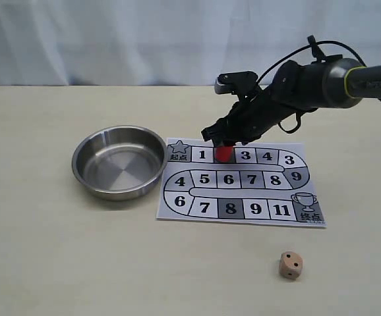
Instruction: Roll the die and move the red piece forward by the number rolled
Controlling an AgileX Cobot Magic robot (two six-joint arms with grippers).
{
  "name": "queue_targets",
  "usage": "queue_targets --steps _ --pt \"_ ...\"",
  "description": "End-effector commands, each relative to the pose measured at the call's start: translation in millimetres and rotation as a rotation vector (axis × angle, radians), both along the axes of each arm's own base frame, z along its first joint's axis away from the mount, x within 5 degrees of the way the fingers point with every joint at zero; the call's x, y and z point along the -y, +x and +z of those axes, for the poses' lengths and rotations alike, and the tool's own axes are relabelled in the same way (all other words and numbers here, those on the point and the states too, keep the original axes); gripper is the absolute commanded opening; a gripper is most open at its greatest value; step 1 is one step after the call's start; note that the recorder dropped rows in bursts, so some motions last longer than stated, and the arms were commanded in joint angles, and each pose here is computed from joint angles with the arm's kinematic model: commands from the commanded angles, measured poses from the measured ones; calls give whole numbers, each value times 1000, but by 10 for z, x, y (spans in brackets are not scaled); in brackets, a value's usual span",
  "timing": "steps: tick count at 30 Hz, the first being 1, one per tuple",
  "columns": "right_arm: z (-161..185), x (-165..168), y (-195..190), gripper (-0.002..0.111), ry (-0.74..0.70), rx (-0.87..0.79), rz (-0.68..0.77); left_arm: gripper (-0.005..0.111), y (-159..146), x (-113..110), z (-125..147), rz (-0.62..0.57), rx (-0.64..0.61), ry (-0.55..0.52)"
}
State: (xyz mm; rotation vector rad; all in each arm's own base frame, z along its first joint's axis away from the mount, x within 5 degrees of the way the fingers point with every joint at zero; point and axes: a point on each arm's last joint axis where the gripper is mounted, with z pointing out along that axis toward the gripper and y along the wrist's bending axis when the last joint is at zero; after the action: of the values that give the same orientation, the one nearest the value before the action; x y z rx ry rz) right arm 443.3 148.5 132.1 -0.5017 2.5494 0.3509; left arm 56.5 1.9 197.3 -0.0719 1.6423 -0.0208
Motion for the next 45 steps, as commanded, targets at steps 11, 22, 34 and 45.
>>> queue_targets --steps 11,22,34,45 --pt "9 25 27 47 -44 58 48 0 -2 0 30 0 18 2" --pt "117 26 23 57 -39 80 47 0 -2 0 30 0 18 2" --pt "643 66 -55 46 -26 159 61 0 -2 0 30 0 18 2" --pt "738 275 -110 4 -85 83 5 0 -2 0 28 0 16 2"
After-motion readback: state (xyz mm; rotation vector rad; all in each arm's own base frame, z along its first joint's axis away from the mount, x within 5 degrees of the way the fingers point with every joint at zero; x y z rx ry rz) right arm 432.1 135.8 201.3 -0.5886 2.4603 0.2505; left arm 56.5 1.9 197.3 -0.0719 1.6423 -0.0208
